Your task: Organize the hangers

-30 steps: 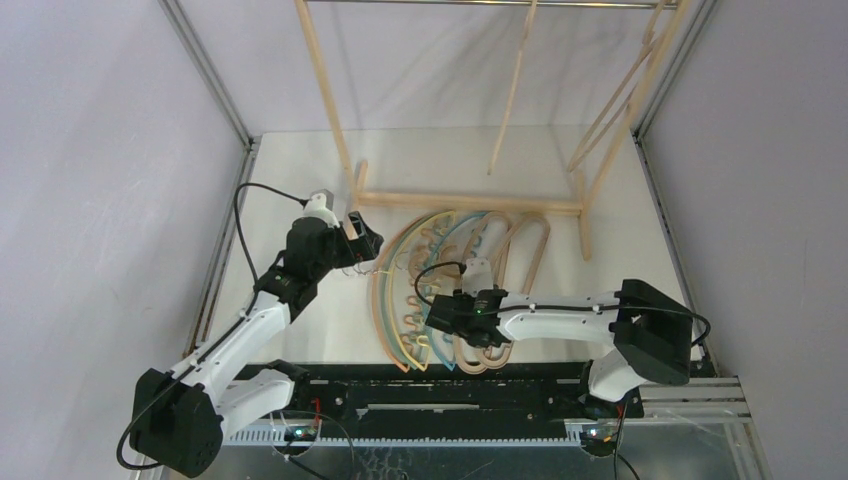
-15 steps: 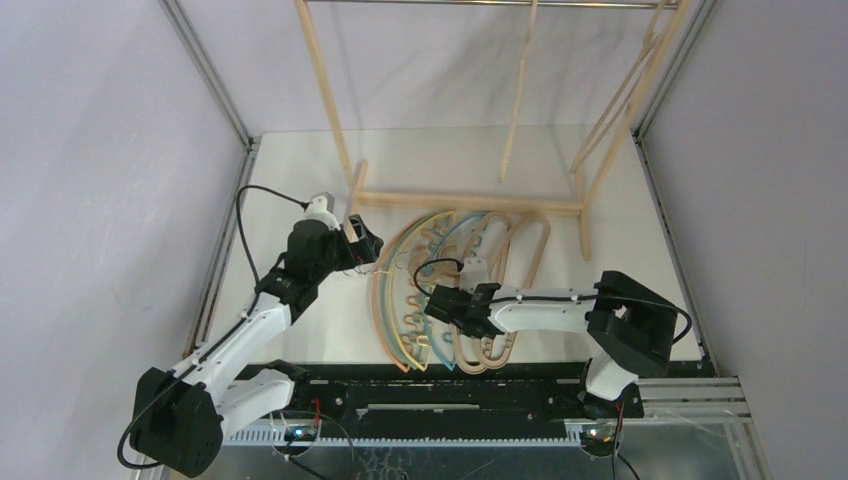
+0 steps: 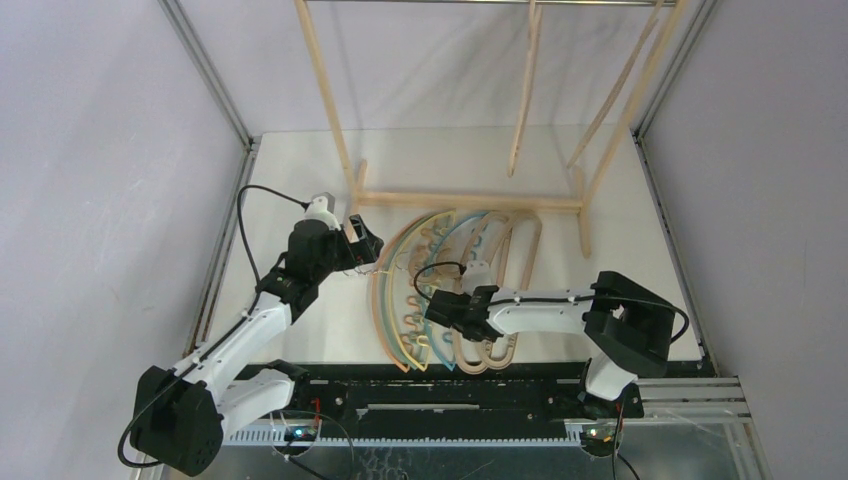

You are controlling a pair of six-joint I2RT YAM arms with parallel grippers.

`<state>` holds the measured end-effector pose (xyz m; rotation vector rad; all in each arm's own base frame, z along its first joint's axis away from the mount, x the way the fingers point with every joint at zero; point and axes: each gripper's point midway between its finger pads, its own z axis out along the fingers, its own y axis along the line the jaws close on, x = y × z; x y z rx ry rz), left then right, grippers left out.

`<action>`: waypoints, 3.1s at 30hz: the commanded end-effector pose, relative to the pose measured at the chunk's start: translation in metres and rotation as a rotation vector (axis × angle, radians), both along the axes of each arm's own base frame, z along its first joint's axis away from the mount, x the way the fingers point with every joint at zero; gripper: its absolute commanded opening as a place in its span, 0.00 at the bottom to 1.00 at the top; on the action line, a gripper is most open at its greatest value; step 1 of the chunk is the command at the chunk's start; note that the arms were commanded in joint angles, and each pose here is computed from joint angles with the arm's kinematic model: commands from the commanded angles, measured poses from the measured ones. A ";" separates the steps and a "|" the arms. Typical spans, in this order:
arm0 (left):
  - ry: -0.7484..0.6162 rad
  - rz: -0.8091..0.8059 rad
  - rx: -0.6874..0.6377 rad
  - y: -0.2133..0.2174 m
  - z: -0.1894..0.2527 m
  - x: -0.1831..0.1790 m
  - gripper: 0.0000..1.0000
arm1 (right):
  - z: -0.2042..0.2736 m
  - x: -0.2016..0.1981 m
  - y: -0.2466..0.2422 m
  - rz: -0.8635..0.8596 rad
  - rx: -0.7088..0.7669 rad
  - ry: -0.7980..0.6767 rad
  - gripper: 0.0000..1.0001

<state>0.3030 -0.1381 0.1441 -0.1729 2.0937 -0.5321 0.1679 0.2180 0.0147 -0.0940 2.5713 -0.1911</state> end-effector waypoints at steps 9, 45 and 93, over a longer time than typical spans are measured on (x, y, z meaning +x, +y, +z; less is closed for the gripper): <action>-0.047 -0.003 -0.031 -0.004 0.013 0.003 0.99 | 0.113 -0.001 -0.005 0.003 -0.034 -0.241 0.00; -0.110 -0.003 -0.058 -0.002 0.039 -0.004 1.00 | 0.399 0.149 0.173 0.336 0.781 -0.611 0.00; -0.092 0.004 -0.031 0.001 0.030 -0.001 0.99 | 0.392 0.264 0.072 0.016 0.659 -0.742 0.00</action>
